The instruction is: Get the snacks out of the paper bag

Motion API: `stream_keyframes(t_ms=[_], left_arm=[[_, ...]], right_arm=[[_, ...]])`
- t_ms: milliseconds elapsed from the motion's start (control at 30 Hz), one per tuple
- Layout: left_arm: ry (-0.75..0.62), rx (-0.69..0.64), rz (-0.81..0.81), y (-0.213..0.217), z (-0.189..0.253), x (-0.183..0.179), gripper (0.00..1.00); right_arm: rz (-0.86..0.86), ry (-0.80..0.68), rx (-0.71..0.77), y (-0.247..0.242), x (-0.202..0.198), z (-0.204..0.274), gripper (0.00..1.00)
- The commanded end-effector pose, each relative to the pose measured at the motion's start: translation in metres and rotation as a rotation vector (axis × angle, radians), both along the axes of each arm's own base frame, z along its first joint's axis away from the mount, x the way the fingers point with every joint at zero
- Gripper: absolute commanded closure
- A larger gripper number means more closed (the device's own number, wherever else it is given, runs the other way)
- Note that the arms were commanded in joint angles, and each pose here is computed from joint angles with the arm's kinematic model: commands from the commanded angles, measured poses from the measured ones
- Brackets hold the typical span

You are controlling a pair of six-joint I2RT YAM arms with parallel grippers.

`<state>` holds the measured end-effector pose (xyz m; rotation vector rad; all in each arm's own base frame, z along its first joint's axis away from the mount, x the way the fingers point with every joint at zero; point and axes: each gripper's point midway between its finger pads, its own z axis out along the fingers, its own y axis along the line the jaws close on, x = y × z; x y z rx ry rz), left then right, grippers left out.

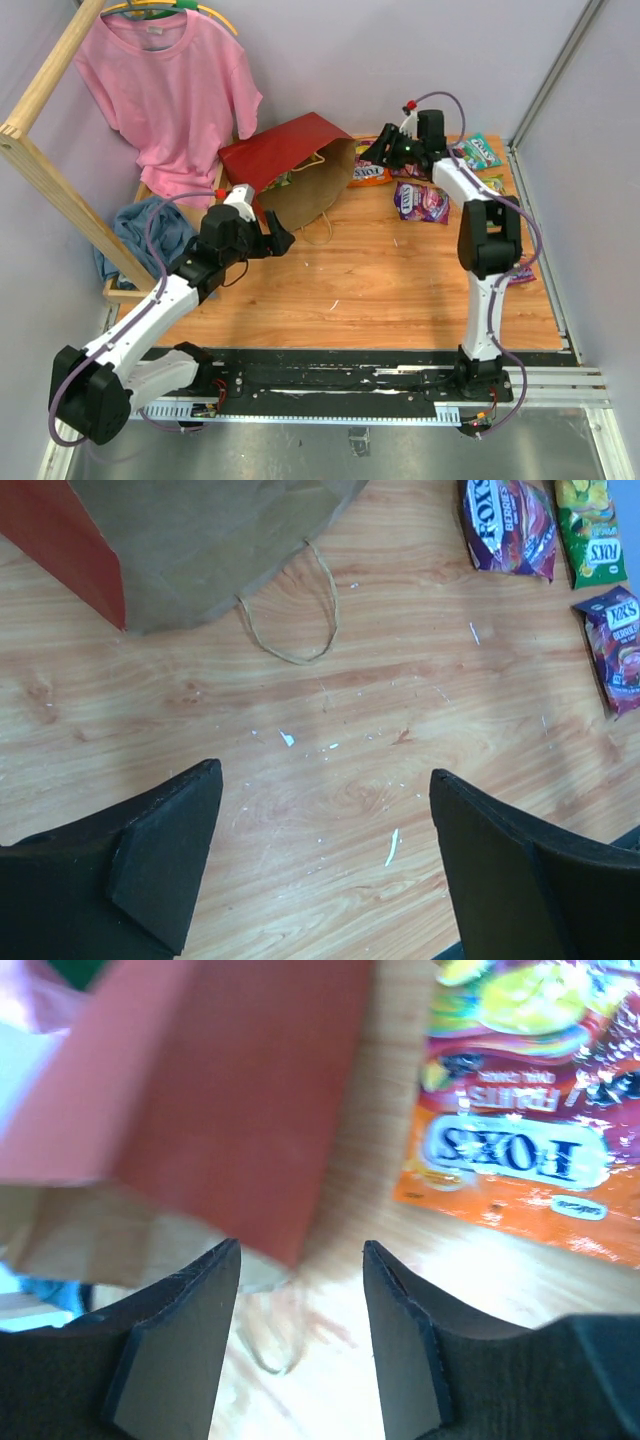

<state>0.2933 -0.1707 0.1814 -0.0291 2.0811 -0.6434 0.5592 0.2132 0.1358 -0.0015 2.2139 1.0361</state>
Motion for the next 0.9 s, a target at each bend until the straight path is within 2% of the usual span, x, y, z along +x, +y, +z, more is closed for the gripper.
stream_keyframes(t_ms=[0, 133, 267, 400, 500, 667, 867], left_arm=[[0.031, -0.039, -0.069, -0.016, -0.007, 0.001, 0.13], [0.048, -0.057, -0.081, -0.022, -0.013, -0.003, 0.14], [0.043, -0.078, -0.093, -0.026, -0.016, -0.009, 0.14], [0.062, -0.085, -0.117, -0.034, -0.023, -0.013, 0.14], [0.078, -0.082, -0.134, -0.039, -0.028, -0.015, 0.14], [0.063, -0.086, -0.142, -0.039, -0.024, -0.017, 0.13], [0.021, -0.108, -0.134, -0.035, -0.014, -0.023, 0.11]], right_arm=[[0.023, -0.196, 0.11, 0.001, -0.02, 0.08, 0.46], [0.021, -0.221, 0.103, -0.001, -0.057, 0.085, 0.45], [-0.008, -0.192, 0.043, -0.003, -0.097, 0.063, 0.44], [-0.039, -0.243, -0.107, 0.01, -0.136, 0.048, 0.41], [-0.048, -0.33, -0.211, 0.029, -0.157, 0.052, 0.35], [0.021, -0.401, -0.201, 0.074, -0.169, 0.06, 0.33], [0.073, -0.324, -0.105, 0.129, -0.179, 0.039, 0.32]])
